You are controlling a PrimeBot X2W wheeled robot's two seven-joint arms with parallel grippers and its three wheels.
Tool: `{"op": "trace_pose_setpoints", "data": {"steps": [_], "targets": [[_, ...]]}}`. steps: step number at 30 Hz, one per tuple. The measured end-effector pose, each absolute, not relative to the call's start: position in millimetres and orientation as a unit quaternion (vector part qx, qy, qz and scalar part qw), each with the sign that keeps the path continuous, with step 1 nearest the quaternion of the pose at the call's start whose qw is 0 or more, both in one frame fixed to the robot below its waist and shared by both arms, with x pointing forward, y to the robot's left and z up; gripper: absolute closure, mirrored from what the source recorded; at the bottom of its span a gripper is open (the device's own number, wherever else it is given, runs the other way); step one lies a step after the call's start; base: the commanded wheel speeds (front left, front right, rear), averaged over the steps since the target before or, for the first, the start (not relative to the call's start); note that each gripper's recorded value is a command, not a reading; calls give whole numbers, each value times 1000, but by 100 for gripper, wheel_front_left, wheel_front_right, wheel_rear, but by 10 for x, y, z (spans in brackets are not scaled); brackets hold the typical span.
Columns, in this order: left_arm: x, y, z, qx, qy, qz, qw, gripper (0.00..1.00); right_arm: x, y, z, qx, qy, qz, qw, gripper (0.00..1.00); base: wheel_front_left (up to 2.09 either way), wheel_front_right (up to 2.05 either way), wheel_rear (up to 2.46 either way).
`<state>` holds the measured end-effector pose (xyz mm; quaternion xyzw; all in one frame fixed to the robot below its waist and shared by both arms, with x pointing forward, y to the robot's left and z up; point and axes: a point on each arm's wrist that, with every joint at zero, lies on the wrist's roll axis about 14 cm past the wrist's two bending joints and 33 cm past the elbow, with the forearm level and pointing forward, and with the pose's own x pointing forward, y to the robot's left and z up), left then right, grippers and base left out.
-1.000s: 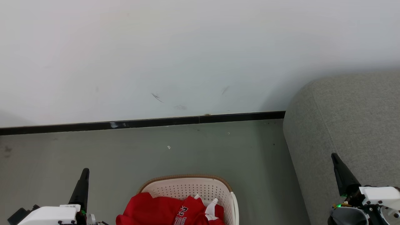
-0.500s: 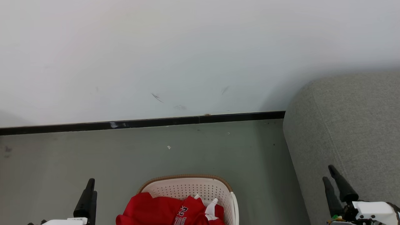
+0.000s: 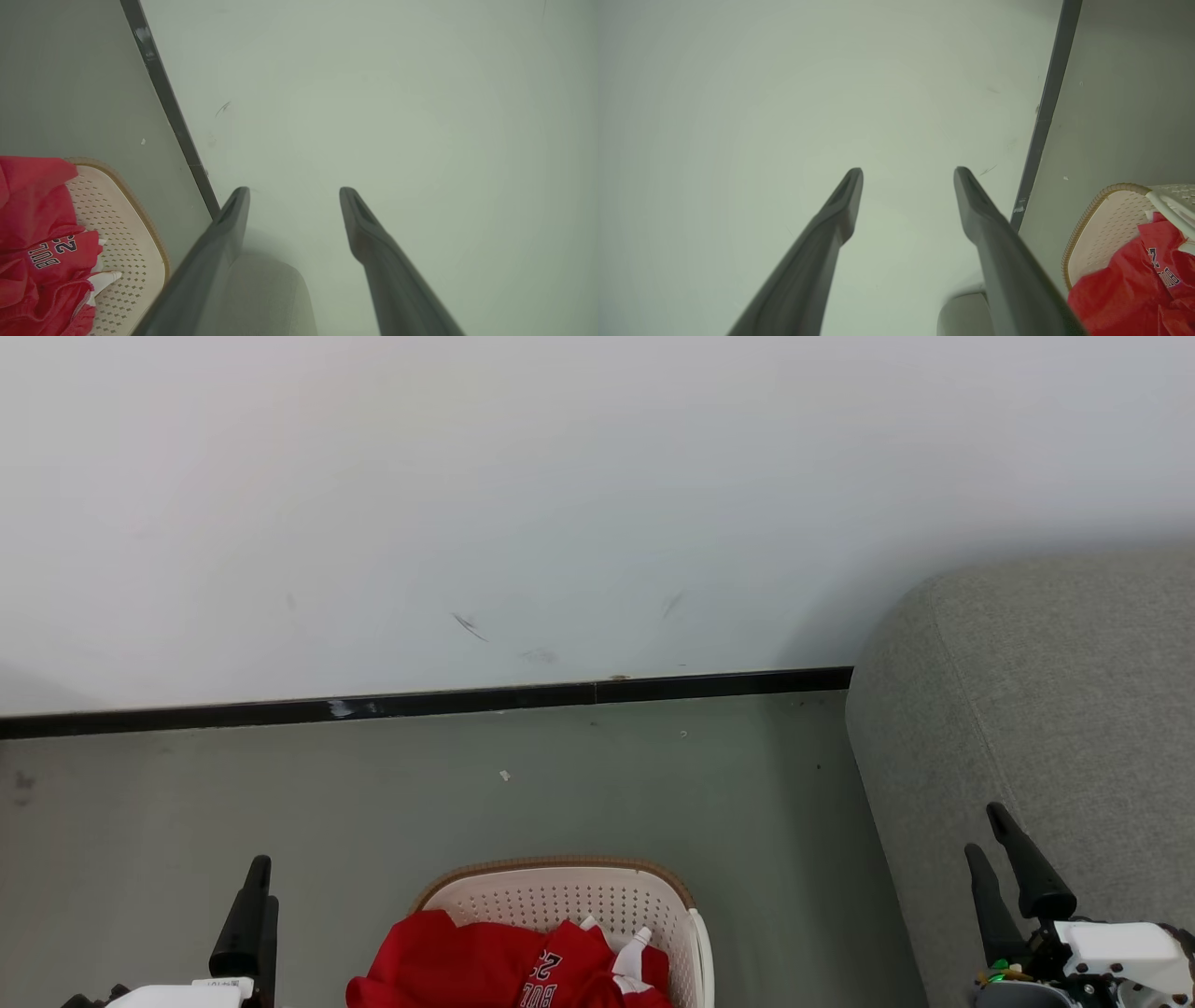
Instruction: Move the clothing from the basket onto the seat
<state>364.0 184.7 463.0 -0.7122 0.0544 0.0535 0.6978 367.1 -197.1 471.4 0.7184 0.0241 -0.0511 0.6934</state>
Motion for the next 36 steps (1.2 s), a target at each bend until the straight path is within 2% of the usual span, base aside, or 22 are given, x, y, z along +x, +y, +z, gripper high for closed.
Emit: {"op": "trace_pose_setpoints", "data": {"steps": [6,13,27,36], "targets": [[3673,1873,4691,-707,43,51,704,0,3705,-1944,4801,709,16,-40,704,0,0,0,0],[3711,1955,4767,-684,27,52,727,0,3726,-1923,4861,683,12,-31,729,0,0,0,0],[3739,2018,4902,-590,14,35,807,0,3795,-1880,5098,608,-11,2,794,0,0,0,0],[3737,2020,4965,-513,8,22,858,0,3803,-1888,5247,526,-28,25,849,0,0,0,0]]}}
